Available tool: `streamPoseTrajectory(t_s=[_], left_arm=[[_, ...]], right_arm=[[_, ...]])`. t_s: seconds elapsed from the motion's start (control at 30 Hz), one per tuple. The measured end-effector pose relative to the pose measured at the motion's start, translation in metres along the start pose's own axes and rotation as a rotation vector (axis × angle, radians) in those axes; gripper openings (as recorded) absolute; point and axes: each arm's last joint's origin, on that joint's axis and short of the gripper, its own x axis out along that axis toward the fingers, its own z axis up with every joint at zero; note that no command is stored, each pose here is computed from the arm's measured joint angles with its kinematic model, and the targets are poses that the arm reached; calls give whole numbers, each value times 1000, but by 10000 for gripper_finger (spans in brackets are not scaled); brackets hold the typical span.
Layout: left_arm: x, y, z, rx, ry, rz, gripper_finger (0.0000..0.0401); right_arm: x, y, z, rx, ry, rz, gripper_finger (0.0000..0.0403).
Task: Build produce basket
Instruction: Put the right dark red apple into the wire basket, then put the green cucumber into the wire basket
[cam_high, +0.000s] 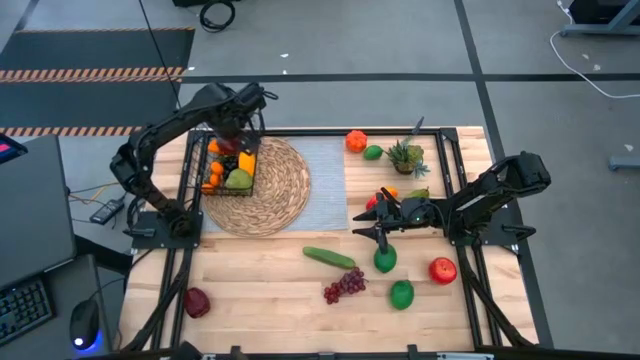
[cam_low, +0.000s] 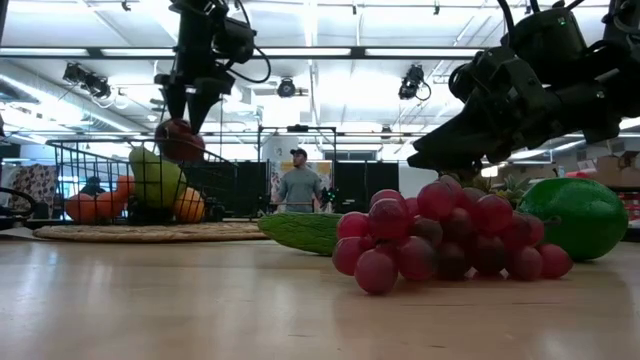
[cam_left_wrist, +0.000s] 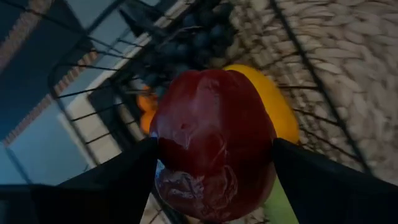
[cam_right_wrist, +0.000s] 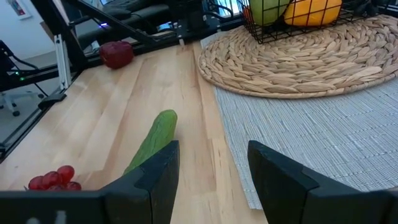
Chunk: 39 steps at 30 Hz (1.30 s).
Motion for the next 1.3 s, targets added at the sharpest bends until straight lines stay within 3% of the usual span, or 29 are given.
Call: streamPoseTrajectory(t_s=[0.3, 0.53, 0.67, 0.97, 1.3], left_arm=[[-3, -8, -1, 48, -12, -16, 320], [-4, -10, 6, 91, -96, 47, 386], [-4, -10, 8, 127, -111, 47, 394], [-2, -5, 8, 96, -101, 66, 397], [-2, -4, 5, -21, -78, 65, 396]], right_arm=[[0, 0, -1, 1, 7, -2, 196], [0, 0, -1, 8, 10, 3, 196], [0, 0, -1, 8, 16, 4, 196], [0, 0, -2, 8, 25, 1, 196], [0, 0, -2, 8, 25, 1, 196]])
